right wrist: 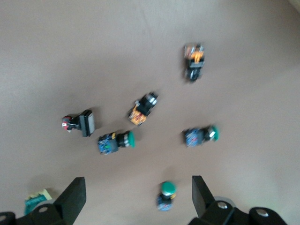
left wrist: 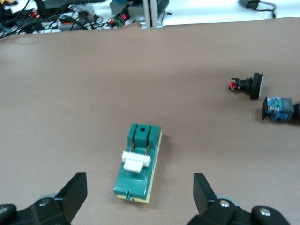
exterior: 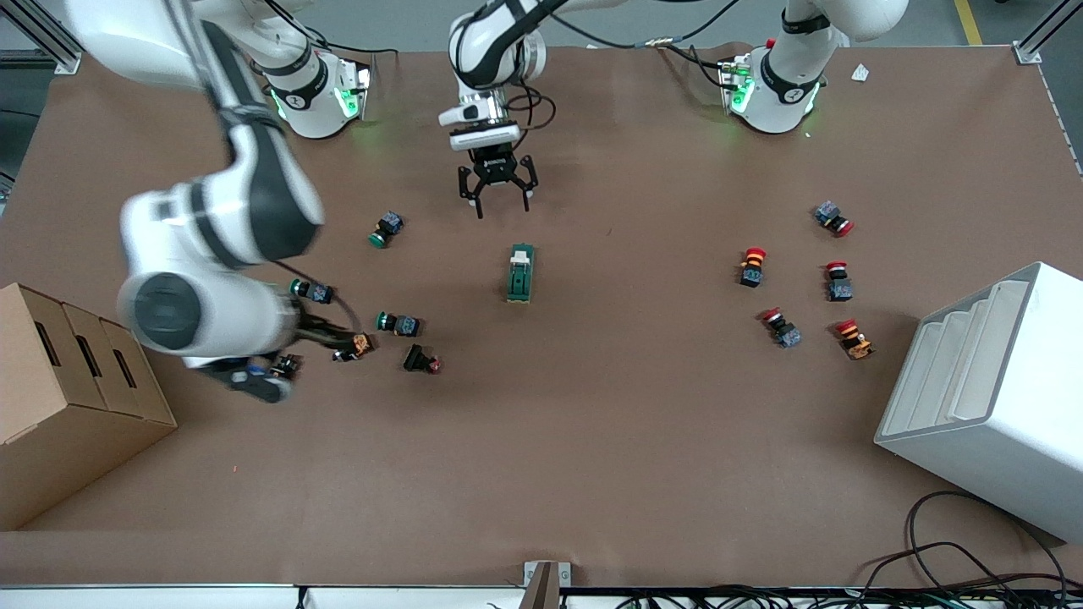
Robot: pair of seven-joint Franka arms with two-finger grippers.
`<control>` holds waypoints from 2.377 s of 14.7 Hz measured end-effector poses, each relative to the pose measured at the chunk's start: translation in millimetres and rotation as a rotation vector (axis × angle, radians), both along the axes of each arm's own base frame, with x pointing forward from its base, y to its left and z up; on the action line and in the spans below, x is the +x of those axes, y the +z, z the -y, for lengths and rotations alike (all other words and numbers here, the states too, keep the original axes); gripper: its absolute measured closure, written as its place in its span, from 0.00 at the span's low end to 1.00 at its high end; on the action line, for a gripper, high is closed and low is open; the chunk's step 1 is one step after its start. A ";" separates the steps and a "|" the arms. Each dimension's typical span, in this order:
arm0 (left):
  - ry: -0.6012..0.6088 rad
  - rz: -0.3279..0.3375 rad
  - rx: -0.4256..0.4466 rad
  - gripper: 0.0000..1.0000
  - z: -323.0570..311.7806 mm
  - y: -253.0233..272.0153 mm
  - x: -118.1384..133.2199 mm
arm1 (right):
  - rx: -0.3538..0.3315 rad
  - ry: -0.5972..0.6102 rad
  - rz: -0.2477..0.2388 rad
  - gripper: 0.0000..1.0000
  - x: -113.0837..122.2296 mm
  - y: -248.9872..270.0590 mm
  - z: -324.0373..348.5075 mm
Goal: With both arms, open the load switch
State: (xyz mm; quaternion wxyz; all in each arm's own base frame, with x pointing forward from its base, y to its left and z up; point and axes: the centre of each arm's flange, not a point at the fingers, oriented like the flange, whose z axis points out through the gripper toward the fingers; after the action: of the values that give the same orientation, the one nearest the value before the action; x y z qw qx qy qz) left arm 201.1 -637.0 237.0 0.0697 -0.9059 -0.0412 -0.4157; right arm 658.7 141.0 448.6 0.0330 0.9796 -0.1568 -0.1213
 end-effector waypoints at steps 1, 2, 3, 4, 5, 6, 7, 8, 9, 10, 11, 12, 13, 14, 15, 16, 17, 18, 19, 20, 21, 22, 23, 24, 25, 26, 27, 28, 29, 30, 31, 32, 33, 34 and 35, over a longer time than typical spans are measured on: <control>0.024 -0.050 -0.004 0.00 2.1 28.4 12.7 | 0.025 0.052 0.015 0.00 2.7 12.4 27.0; 0.041 -0.096 -0.009 0.00 1.3 58.0 29.5 | 0.044 0.100 0.028 0.00 4.3 22.1 51.6; 0.055 -0.145 -0.015 0.00 -3.0 88.3 50.0 | 0.055 0.145 0.038 0.00 4.9 30.2 73.8; 0.070 -0.200 -0.026 0.00 -11.3 119.7 73.8 | 0.060 0.182 0.046 0.00 4.8 36.5 92.2; 0.088 -0.256 -0.048 0.00 -23.8 151.2 99.8 | 0.057 0.211 0.051 0.00 4.2 41.9 106.4; 0.104 -0.312 -0.075 0.00 -39.8 182.0 126.7 | 0.050 0.234 0.056 0.00 3.5 46.4 116.8; 0.105 -0.357 -0.093 0.00 -59.1 209.4 152.7 | 0.042 0.248 0.060 0.00 2.9 49.9 125.4; 0.092 -0.395 -0.096 0.00 -82.6 234.4 178.7 | 0.039 0.251 0.063 0.00 2.3 52.7 133.7; 0.074 -0.429 -0.085 0.00 -105.8 253.2 200.3 | 0.037 0.246 0.065 0.00 1.8 54.6 141.7; 0.051 -0.470 -0.066 0.00 -130.1 268.7 220.2 | 0.035 0.243 0.065 0.00 1.2 55.8 148.8; 0.028 -0.505 -0.051 0.00 -154.4 282.4 239.4 | 0.031 0.241 0.064 0.00 0.6 56.7 153.3; 0.005 -0.533 -0.039 0.00 -182.4 297.0 260.7 | 0.027 0.240 0.062 0.00 -0.1 57.9 155.1; -0.013 -0.558 -0.029 0.00 -211.7 310.3 281.4 | 0.024 0.241 0.060 0.00 -0.9 60.0 155.1; -0.031 -0.585 -0.021 0.00 -245.1 324.6 302.7 | 0.024 0.242 0.059 0.00 -1.8 63.5 154.7; -0.045 -0.616 -0.018 0.00 -279.1 337.6 321.6 | 0.024 0.241 0.058 0.00 -2.7 67.3 154.8; -0.051 -0.644 -0.023 0.00 -310.6 348.6 336.9 | 0.024 0.240 0.060 0.00 -3.2 70.9 154.9; -0.052 -0.666 -0.030 0.00 -338.5 357.5 348.7 | 0.024 0.241 0.062 0.00 -3.5 73.2 154.7; -0.056 -0.683 -0.034 0.00 -362.5 364.6 357.6 | 0.026 0.244 0.061 0.00 -3.7 74.4 152.6; -0.067 -0.691 -0.035 0.00 -379.8 370.7 363.1 | 0.031 0.249 0.048 0.00 -5.3 74.0 149.0; -0.080 -0.696 -0.036 0.00 -391.5 376.8 365.1 | 0.037 0.253 0.021 0.00 -8.8 72.5 145.2; -0.088 -0.705 -0.037 0.00 -400.6 381.5 365.1 | 0.043 0.254 -0.004 0.00 -12.0 71.1 142.9; -0.100 -0.718 -0.040 0.00 -410.7 386.2 364.5 | 0.048 0.252 -0.015 0.00 -13.6 70.9 142.8; -0.123 -0.730 -0.046 0.00 -423.2 393.0 363.5 | 0.056 0.247 -0.012 0.00 -14.2 73.0 144.6; -0.141 -0.746 -0.045 0.00 -438.8 400.0 361.7 | 0.068 0.238 -0.003 0.00 -15.4 77.4 148.5; -0.149 -0.778 -0.045 0.00 -455.9 405.7 357.4 | 0.079 0.227 0.007 0.00 -18.1 84.5 153.2; -0.148 -0.816 -0.060 0.00 -472.2 410.4 351.9 | 0.087 0.220 0.015 0.00 -21.9 92.9 157.1; -0.137 -0.838 -0.083 0.00 -487.5 413.9 348.7 | 0.089 0.215 0.024 0.00 -26.6 101.6 159.6; -0.123 -0.851 -0.102 0.00 -502.0 414.7 347.4 | 0.089 0.215 0.033 0.00 -31.4 109.2 159.7; -0.108 -0.860 -0.115 0.00 -515.8 412.5 347.5 | 0.091 0.218 0.041 0.00 -37.1 115.4 157.5; -0.098 -0.870 -0.125 0.00 -527.4 408.3 347.5 | 0.090 0.223 0.052 0.00 -43.3 120.7 154.2; -0.091 -0.879 -0.129 0.00 -535.2 404.3 346.4 | 0.087 0.228 0.068 0.00 -49.9 125.1 151.2; -0.089 -0.882 -0.128 0.00 -540.3 402.6 343.8 | 0.084 0.233 0.081 0.00 -57.5 128.0 148.6; -0.101 -0.881 -0.121 0.00 -543.9 404.0 340.5 | 0.081 0.237 0.092 0.00 -65.7 130.7 146.1; -0.112 -0.876 -0.114 0.00 -547.0 407.2 336.6 | 0.079 0.241 0.100 0.00 -73.6 133.4 143.4; -0.119 -0.872 -0.110 0.00 -549.7 410.5 333.0 | 0.076 0.246 0.106 0.00 -80.8 137.0 140.7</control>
State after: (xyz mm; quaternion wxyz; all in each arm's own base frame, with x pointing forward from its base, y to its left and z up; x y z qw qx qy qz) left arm 534.0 -87.3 647.5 0.0084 -0.9997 0.0225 0.0048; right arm 577.9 0.3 585.7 0.0019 0.9970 -0.0324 -0.0702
